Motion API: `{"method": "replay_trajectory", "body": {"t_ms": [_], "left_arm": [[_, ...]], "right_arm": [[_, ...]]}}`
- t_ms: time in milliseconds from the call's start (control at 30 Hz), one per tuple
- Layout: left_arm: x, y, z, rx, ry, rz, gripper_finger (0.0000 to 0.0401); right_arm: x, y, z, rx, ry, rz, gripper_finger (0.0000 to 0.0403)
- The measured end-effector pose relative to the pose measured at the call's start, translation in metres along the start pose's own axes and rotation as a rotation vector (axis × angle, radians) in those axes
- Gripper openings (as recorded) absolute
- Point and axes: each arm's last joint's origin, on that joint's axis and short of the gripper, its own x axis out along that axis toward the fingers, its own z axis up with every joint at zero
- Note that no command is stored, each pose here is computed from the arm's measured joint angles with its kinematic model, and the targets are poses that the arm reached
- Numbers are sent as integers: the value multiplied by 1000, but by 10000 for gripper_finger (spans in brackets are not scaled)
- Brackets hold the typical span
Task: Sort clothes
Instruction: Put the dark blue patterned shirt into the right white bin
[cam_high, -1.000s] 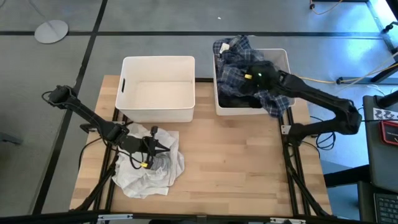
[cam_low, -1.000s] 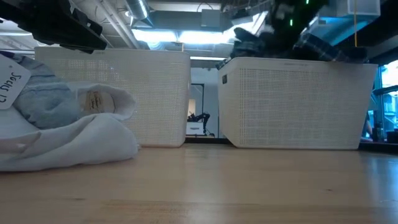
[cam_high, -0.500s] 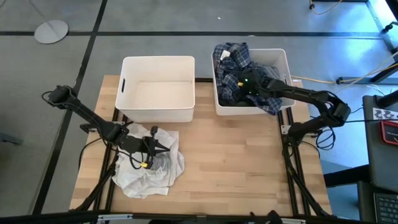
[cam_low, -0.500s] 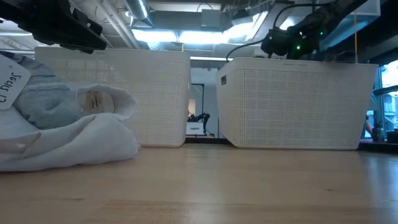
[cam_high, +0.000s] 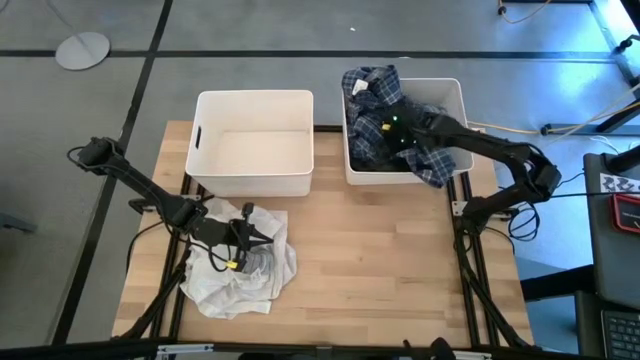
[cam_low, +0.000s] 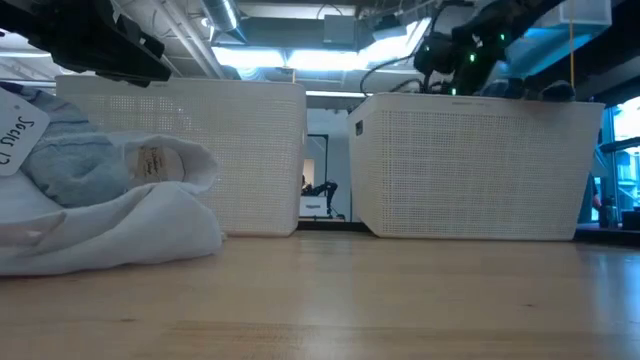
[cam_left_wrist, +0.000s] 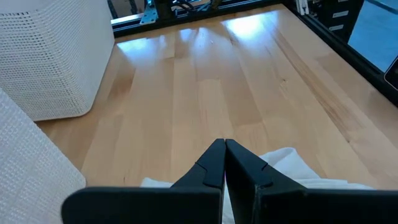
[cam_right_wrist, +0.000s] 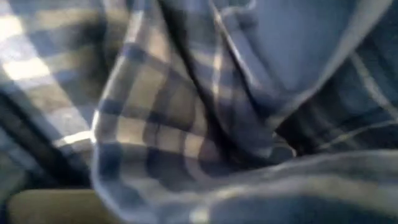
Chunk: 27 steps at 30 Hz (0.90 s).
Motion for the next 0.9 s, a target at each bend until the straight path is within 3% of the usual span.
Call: {"method": "replay_trajectory", "body": {"t_ms": [233, 567, 767, 900], "left_arm": [[0, 0, 0, -14, 0, 0, 1], [0, 0, 0, -21, 0, 0, 1], [0, 0, 0, -16, 0, 0, 1], [0, 0, 0, -12, 0, 0, 1]], "right_arm": [[-56, 6, 29, -3, 52, 107, 117], [-119, 33, 59, -35, -218, -29, 118], [-124, 40, 75, -14, -405, -98, 118], [-106, 42, 89, -14, -458, -176, 118]]}}
